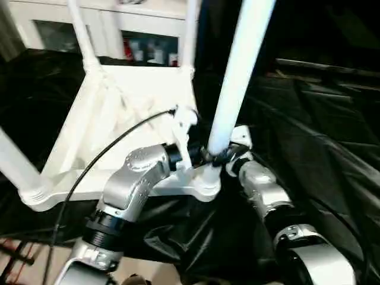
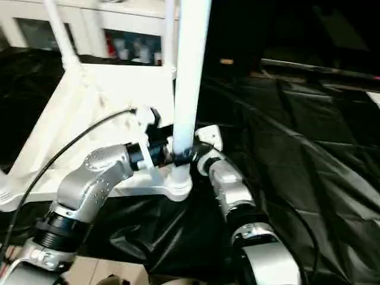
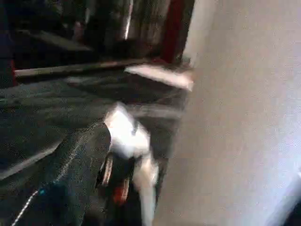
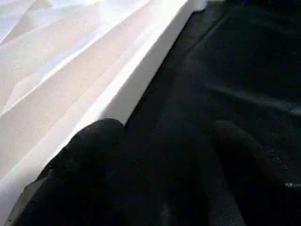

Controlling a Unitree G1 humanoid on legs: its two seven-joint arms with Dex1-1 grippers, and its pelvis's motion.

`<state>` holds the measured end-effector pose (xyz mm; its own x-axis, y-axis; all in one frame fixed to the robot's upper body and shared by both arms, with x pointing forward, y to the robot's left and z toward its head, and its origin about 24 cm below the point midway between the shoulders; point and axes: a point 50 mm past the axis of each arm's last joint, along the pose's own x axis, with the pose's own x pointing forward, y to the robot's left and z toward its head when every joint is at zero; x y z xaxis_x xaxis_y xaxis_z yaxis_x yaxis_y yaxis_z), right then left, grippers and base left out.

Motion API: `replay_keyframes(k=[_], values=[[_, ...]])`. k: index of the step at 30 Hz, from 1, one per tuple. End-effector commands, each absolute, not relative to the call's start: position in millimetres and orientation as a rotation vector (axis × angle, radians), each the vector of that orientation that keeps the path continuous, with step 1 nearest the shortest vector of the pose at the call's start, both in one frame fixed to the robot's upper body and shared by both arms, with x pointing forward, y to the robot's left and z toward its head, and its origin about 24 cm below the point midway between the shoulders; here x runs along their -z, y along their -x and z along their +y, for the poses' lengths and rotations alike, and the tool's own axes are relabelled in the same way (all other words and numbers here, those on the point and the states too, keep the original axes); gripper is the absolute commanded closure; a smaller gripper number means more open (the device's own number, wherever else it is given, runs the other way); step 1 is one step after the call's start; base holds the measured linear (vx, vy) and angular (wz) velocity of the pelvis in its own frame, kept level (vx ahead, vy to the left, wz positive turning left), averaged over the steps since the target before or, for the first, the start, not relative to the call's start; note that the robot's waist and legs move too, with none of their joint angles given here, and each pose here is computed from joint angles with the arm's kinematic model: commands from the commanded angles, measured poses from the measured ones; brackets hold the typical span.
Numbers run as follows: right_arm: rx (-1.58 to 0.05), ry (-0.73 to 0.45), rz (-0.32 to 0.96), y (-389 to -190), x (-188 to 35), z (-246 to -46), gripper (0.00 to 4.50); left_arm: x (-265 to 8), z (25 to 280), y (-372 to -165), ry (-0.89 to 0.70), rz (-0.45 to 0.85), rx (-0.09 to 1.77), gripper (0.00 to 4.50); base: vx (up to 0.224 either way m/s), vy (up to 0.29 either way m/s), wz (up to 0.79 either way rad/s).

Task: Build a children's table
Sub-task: Rotate table base, then rotate leg to tighten

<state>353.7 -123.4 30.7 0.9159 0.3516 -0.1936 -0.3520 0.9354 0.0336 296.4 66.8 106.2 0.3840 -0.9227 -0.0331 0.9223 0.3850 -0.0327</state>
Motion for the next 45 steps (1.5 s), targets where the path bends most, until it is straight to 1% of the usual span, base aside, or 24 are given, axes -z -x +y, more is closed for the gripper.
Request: replay_keyframes(k=[1, 2, 4, 5, 7, 8, 10, 12, 13, 15, 16, 18, 21, 22, 26, 27, 31, 33, 34, 36, 38, 41, 42, 45], values=[[-0.295, -0.021, 0.151, -353.5, -37, -147.4, 0.79, -97, 70, -290, -0.058, 0.077, 1.207, 0.04, 0.000, 0.000, 0.00], [-0.294, -0.020, 0.151, -353.3, -37, -148.2, 0.79, -97, 70, -289, -0.057, 0.078, 1.210, 0.04, 0.000, 0.000, 0.00], [-0.274, 0.001, 0.134, -346.0, -39, -171.1, 0.79, -94, 78, -273, -0.039, 0.108, 1.295, 0.04, 0.000, 0.000, 0.00], [-0.274, 0.001, 0.134, -346.0, -39, -171.1, 0.79, -94, 78, -273, -0.039, 0.108, 1.295, 0.04, 0.000, 0.000, 0.00], [-0.283, 0.058, 0.131, -335.6, -39, -188.0, 0.79, -83, 85, -259, -0.065, 0.187, 1.354, 0.04, 0.000, 0.000, 0.00], [-0.291, 0.076, 0.132, -332.8, -39, -191.4, 0.79, -80, 87, -258, -0.087, 0.196, 1.352, 0.04, 0.000, 0.000, 0.00], [-0.349, 0.103, 0.128, -325.6, -42, -195.1, 0.79, -75, 91, -264, -0.121, 0.218, 1.320, 0.04, 0.000, 0.000, 0.00], [-0.374, 0.109, 0.127, -322.8, -43, -195.8, 0.79, -73, 93, -266, -0.139, 0.227, 1.308, 0.31, 0.000, 0.000, 0.00], [-0.459, 0.125, 0.130, -312.3, -47, -199.4, 0.79, -69, 98, -273, -0.225, 0.256, 1.274, 0.31, 0.000, 0.000, 0.00], [-0.489, 0.129, 0.133, -307.9, -48, -200.2, 0.79, -68, 101, -274, -0.255, 0.266, 1.263, 0.45, 0.000, 0.000, 0.00], [-0.540, 0.129, 0.138, -301.1, -51, -202.6, 0.79, -68, 105, -278, -0.305, 0.271, 1.244, 0.69, 0.000, 0.000, 0.00], [-0.611, 0.138, 0.144, -290.9, -57, -205.3, 0.79, -70, 109, -282, -0.329, 0.267, 1.216, 0.75, 0.000, 0.000, 0.00], [-0.667, 0.147, 0.150, -285.4, -61, -201.7, 0.79, -73, 116, -292, -0.328, 0.238, 1.172, 0.88, 0.000, 0.000, 0.00], [-0.683, 0.153, 0.156, -284.8, -60, -198.4, 0.79, -72, 122, -295, -0.341, 0.253, 1.156, 1.14, 0.000, 0.000, 0.00], [-0.755, 0.146, 0.179, -275.1, -59, -186.2, 0.79, -68, 135, -296, -0.401, 0.321, 1.164, 1.26, 0.000, 0.000, 0.00], [-0.778, 0.135, 0.186, -271.2, -60, -183.4, 0.79, -68, 136, -295, -0.411, 0.336, 1.178, 1.56, 0.000, 0.000, 0.00], [-0.777, 0.135, 0.208, -258.6, -61, -187.5, 0.79, -66, 130, -291, -0.409, 0.338, 1.202, 1.66, 0.000, 0.000, 0.00], [-0.750, 0.123, 0.205, -255.3, -61, -190.5, 0.79, -65, 123, -289, -0.351, 0.317, 1.201, 1.82, 0.000, 0.000, 0.00], [-0.726, 0.122, 0.203, -251.7, -61, -191.4, 0.79, -64, 118, -286, -0.322, 0.309, 1.199, 2.08, 0.000, 0.000, 0.00], [-0.711, 0.126, 0.204, -249.8, -62, -192.7, 0.79, -64, 115, -285, -0.314, 0.307, 1.201, 2.10, 0.000, 0.000, 0.00], [-0.709, 0.060, 0.202, -246.5, -65, -188.2, 0.79, -60, 115, -283, -0.339, 0.331, 1.224, 2.38, 0.000, 0.000, 0.00], [-0.748, 0.088, 0.222, -243.1, -64, -184.0, 0.79, -59, 118, -278, -0.354, 0.359, 1.265, 2.57, 0.000, 0.000, 0.00], [-0.773, 0.090, 0.224, -243.1, -65, -180.8, 0.79, -61, 121, -278, -0.318, 0.365, 1.285, 2.57, 0.000, 0.000, 0.00], [-0.803, 0.097, 0.214, -246.2, -72, -178.3, 0.79, -63, 125, -279, -0.284, 0.369, 1.304, 2.93, 0.000, 0.000, 0.00]])
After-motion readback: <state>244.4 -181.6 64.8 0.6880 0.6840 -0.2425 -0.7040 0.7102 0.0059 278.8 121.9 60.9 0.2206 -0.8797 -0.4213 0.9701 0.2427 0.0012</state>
